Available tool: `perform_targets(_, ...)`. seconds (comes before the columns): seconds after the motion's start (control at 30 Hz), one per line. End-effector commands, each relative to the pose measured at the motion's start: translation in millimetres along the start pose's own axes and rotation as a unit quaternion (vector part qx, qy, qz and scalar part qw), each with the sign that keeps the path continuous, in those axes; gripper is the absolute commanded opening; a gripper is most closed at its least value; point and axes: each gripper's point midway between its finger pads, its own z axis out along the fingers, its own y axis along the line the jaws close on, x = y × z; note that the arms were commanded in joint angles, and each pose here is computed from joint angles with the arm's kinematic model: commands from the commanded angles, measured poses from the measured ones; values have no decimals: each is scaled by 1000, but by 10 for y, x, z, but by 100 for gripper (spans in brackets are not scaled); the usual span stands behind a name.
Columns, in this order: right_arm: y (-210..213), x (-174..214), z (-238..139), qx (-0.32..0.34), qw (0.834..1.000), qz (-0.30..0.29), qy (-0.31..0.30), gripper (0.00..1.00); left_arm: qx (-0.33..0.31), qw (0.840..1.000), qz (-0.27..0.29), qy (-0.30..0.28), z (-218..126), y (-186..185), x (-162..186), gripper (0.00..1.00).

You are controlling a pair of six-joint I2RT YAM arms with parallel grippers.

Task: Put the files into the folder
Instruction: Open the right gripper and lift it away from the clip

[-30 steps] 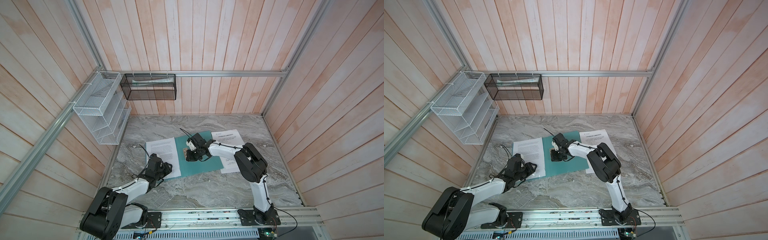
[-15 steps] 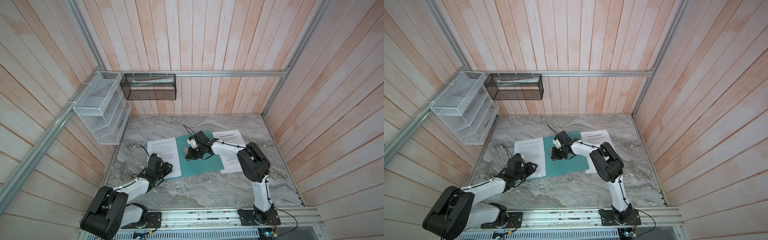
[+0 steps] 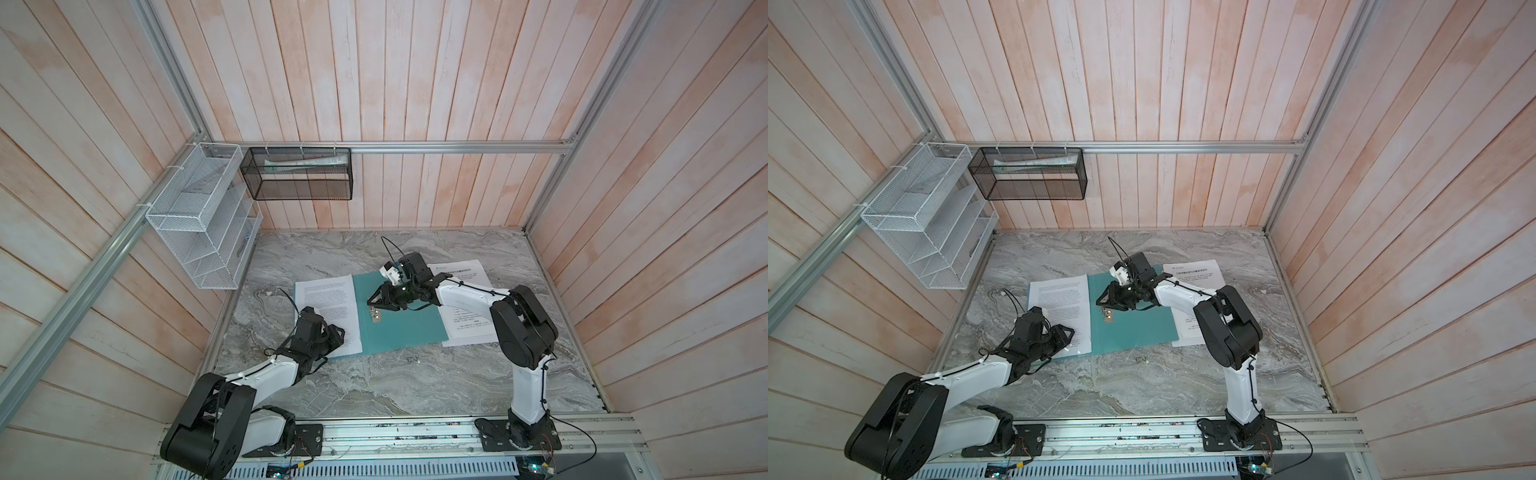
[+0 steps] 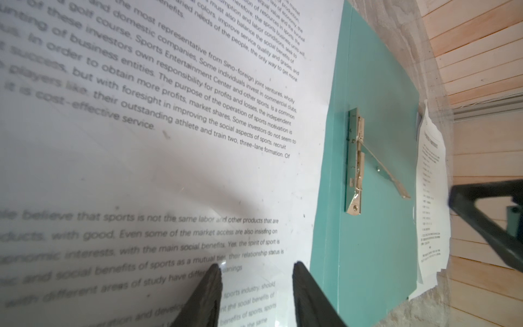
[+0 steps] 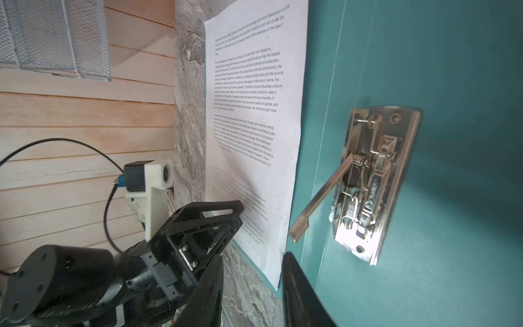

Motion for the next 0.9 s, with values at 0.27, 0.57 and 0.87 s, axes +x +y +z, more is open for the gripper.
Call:
perform_targets(0.27,-529,269,123,7,998,57,25,1,-69,995,28,59,-27,238,177,45)
perform_targets(0.57,-341,172,419,-20,998,34,49,0,-54,996,61,47,-66,-34,-65,55)
perform_targets(0.87,-373,-824,400,12,1000,2,-14,0,-37,993,104,34,-107,-331,-325,62)
